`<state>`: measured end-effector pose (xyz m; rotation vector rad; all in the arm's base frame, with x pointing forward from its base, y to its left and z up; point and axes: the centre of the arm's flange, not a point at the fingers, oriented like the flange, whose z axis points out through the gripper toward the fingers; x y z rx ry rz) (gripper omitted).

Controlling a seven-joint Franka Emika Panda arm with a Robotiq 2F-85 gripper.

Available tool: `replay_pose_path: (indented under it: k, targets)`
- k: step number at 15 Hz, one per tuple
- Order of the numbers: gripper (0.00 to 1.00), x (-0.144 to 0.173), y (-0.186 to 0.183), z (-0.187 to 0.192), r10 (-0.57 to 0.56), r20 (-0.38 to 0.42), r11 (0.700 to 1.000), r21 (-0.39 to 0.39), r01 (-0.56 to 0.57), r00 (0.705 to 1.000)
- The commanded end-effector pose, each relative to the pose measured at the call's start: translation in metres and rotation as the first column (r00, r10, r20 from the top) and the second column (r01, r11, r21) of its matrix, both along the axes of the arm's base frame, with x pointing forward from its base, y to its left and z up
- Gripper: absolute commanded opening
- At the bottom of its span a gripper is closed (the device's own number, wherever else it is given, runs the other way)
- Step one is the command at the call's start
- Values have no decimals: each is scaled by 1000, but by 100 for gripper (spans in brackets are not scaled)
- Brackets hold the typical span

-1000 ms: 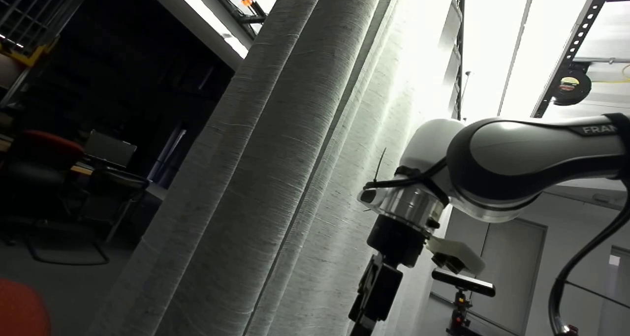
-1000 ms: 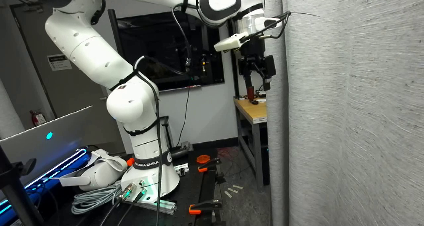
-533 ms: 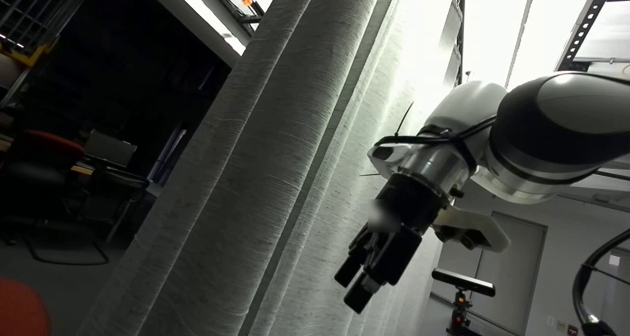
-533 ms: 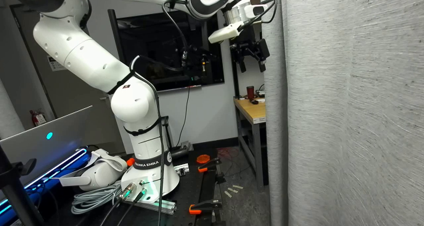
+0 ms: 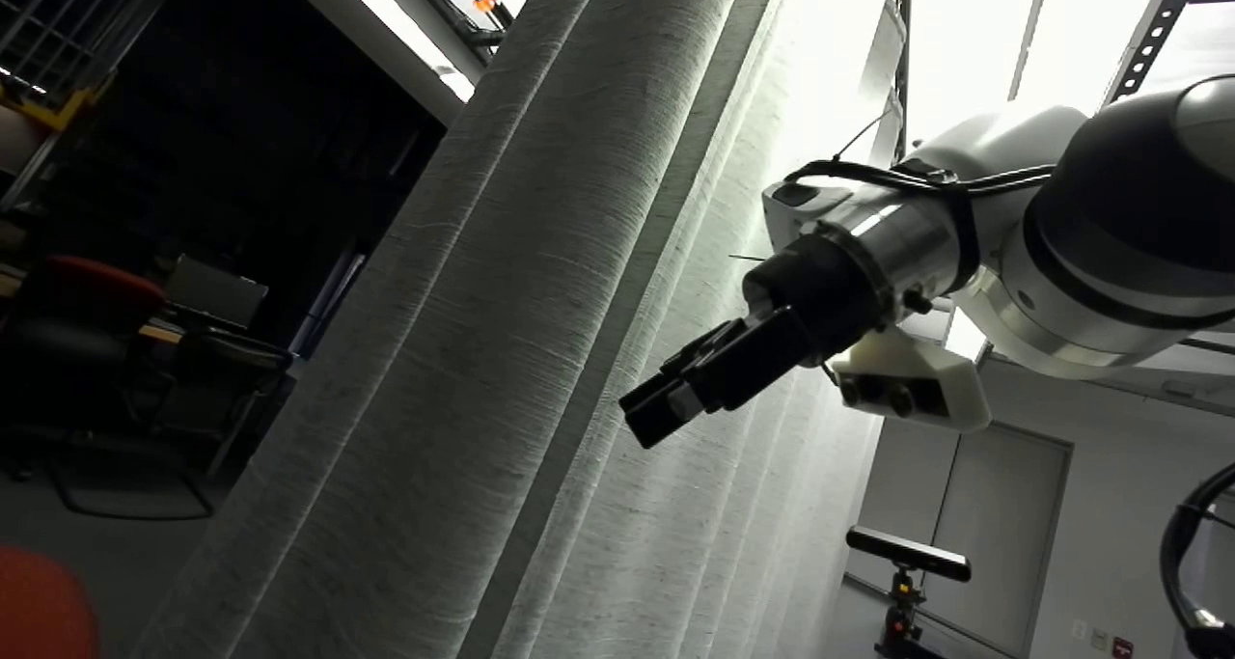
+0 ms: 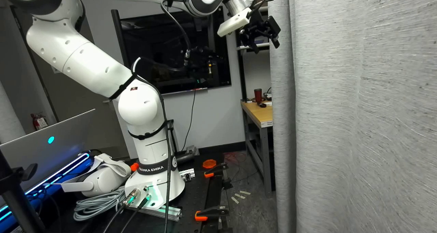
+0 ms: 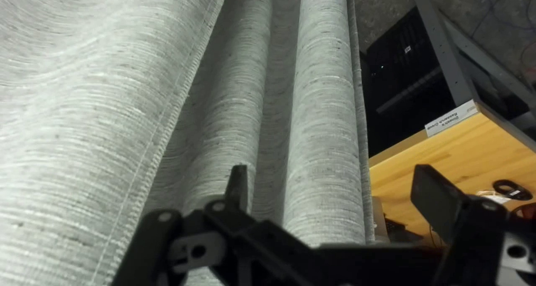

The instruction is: Slide the curtain to the right

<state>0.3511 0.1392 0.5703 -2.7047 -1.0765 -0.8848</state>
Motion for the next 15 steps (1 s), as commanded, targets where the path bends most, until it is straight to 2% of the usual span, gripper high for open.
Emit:
replay_pose_path:
  k: [1,8,12,15]
  targets:
    - [100,0,1,1,2,5,1000,2,-2,1000]
    - [100,6,3,0,12,19,1000,-8,-12,1000]
    - [100,17,36,-1,57,36,998,18,-58,998]
    - [100,22,68,13,66,110,993,86,-76,992]
